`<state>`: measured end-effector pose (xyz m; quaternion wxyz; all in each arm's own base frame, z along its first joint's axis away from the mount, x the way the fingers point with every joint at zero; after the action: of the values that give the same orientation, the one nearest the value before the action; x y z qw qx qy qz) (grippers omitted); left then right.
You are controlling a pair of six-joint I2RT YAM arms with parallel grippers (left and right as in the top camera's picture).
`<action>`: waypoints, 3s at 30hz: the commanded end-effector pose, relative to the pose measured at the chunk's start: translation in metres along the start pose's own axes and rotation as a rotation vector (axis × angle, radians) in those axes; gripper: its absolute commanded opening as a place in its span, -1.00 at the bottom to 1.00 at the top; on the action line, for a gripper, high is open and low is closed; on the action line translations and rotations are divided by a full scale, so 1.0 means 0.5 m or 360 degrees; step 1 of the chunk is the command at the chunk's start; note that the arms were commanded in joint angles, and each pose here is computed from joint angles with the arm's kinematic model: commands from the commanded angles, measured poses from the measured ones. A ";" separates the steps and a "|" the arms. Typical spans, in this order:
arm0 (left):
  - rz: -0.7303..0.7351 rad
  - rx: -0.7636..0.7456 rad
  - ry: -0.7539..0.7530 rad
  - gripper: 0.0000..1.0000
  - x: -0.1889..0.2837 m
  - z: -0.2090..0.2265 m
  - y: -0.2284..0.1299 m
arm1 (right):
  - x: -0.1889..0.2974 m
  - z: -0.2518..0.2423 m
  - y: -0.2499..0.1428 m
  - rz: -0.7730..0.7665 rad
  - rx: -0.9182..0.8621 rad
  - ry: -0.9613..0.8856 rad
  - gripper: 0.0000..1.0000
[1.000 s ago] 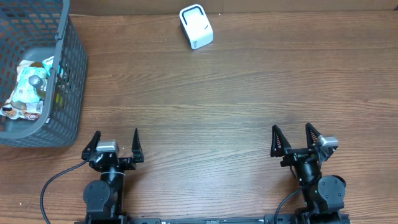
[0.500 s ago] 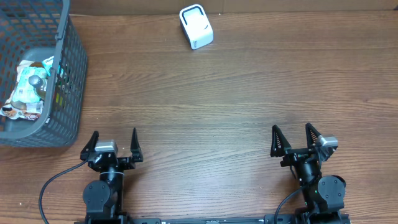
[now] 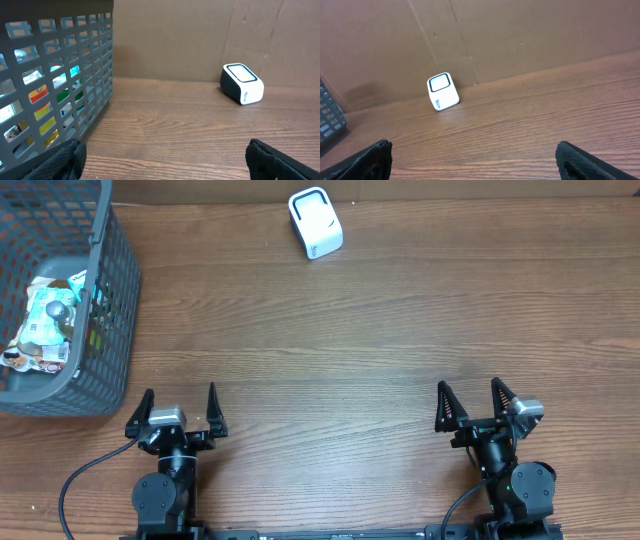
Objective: Scan the item barcode
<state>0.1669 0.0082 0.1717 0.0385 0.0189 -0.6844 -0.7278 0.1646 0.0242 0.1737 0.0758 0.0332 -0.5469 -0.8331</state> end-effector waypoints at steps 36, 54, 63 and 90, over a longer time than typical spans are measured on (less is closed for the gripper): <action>0.0511 -0.0042 -0.0181 0.99 0.025 0.005 0.328 | -0.001 -0.004 -0.004 -0.0007 -0.0006 -0.0013 1.00; 0.0748 0.0086 -0.0707 0.44 -0.096 -0.055 0.440 | -0.001 -0.004 -0.004 -0.0007 -0.0006 -0.0013 1.00; 0.0689 0.0084 -0.0629 -0.74 -0.113 -0.048 0.449 | -0.001 -0.004 -0.004 -0.0007 -0.0006 -0.0013 1.00; 0.0893 0.0129 0.0070 1.00 -0.313 0.125 0.562 | -0.001 -0.004 -0.004 -0.0007 -0.0006 -0.0013 1.00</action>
<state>0.3207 0.0463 0.4433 0.2448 -0.1844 -0.6956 -0.6497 0.1646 0.0242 0.1737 0.0758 0.0332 -0.5469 -0.8331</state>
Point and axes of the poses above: each gripper's point midway between its finger pads, its own x axis back along the fingers, its own z axis along the line the jaws close on, y = z × x, the point moved 8 cm from there along x, back along the fingers, and after that the axes turned 6 degrees about -x, right-handed, at the moved point
